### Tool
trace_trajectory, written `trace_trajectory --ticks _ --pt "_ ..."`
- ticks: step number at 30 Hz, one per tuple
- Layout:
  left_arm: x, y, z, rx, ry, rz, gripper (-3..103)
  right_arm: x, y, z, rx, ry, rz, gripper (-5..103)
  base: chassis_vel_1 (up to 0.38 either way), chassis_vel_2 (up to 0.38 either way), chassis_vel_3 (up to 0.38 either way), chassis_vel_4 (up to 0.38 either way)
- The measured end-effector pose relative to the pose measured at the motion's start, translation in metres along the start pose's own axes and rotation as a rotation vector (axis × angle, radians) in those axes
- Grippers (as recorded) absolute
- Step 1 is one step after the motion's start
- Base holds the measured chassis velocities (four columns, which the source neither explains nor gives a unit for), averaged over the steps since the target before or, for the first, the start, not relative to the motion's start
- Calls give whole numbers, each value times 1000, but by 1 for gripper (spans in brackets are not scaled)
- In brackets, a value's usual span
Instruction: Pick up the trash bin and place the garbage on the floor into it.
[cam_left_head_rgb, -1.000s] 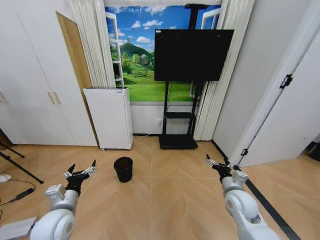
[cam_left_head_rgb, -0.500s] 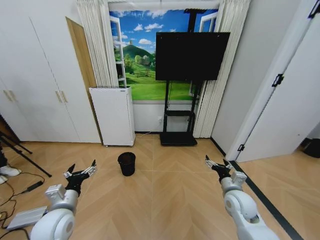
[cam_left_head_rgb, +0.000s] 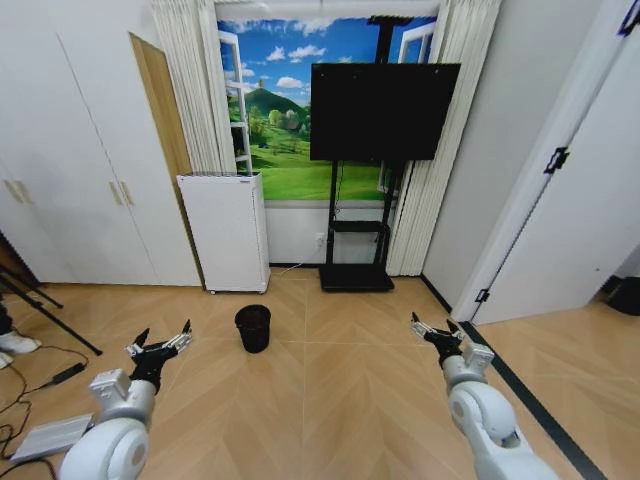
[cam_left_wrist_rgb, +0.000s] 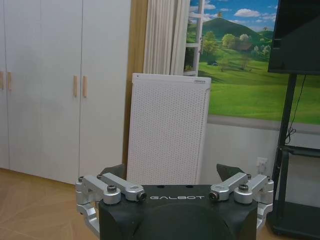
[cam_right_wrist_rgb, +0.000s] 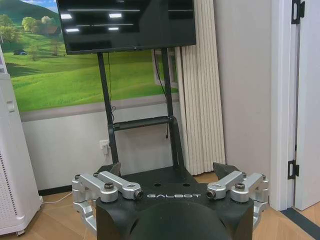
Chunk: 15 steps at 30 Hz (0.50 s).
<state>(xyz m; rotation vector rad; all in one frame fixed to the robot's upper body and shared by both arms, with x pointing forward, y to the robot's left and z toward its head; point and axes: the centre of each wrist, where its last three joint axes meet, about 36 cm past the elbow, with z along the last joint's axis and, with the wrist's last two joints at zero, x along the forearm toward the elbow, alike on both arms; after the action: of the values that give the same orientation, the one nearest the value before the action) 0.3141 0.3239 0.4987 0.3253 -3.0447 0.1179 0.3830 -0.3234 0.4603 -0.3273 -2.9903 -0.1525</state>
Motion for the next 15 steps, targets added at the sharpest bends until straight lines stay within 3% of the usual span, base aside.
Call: trace_trajectory --ticks 15 --pt "1 -1 -1 4 -4 1 100 2 -3 1 0 -30 13 100 40 42 -39 -42"
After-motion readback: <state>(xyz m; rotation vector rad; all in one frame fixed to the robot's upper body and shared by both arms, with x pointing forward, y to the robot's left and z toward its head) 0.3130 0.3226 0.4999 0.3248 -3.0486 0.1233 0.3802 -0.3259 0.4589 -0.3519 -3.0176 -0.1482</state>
